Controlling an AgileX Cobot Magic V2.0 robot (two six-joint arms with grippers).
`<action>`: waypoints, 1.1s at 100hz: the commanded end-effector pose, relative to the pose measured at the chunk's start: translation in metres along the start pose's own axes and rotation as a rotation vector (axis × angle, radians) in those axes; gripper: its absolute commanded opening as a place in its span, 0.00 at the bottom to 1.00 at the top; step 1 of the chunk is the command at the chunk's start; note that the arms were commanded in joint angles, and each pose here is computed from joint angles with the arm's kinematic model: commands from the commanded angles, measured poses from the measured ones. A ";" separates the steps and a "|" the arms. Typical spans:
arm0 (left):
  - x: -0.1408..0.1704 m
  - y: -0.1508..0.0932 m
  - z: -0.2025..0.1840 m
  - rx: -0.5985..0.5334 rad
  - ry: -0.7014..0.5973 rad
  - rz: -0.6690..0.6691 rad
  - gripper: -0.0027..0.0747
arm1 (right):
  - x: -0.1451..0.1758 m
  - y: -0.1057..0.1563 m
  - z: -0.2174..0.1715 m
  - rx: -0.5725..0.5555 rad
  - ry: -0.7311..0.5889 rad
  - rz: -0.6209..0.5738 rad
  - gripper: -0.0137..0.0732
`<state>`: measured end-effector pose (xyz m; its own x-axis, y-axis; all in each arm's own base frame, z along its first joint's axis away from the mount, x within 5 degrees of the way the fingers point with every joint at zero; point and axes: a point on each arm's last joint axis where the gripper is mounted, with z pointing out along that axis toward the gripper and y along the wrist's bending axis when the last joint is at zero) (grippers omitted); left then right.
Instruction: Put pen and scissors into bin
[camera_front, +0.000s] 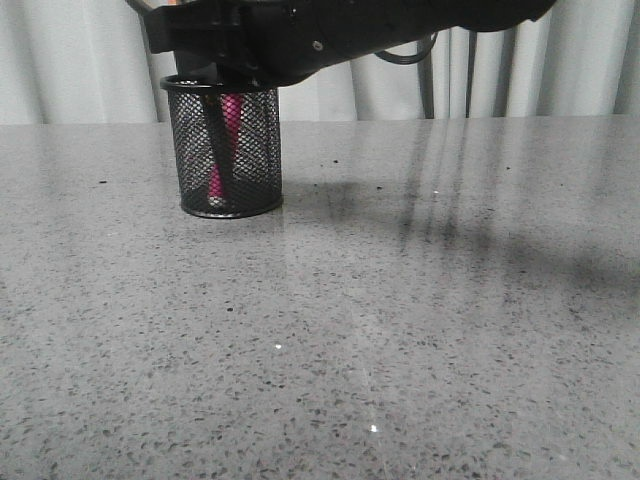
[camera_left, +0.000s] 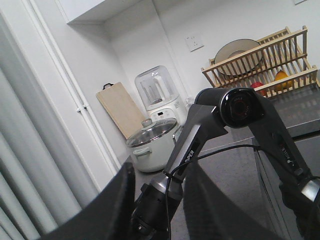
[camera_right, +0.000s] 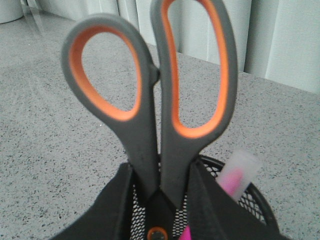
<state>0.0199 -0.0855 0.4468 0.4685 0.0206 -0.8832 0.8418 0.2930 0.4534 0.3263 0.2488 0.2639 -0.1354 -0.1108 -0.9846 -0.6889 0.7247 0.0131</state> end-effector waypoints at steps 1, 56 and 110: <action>-0.010 0.003 0.000 -0.014 -0.061 -0.038 0.31 | -0.031 0.001 -0.011 -0.016 -0.137 -0.020 0.26; -0.029 0.005 -0.038 -0.458 -0.055 0.152 0.30 | -0.094 0.001 -0.058 -0.011 -0.367 -0.023 0.54; 0.047 -0.030 -0.079 -0.756 0.032 -0.152 0.11 | -0.115 0.026 -0.281 0.194 -0.231 -0.207 0.09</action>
<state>-0.0071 -0.0211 0.3864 0.3708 0.0854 -0.9248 0.4673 0.8434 0.2652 0.1633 0.1222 0.4200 0.0882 -0.1428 -0.9858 -0.5661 0.8071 -0.1676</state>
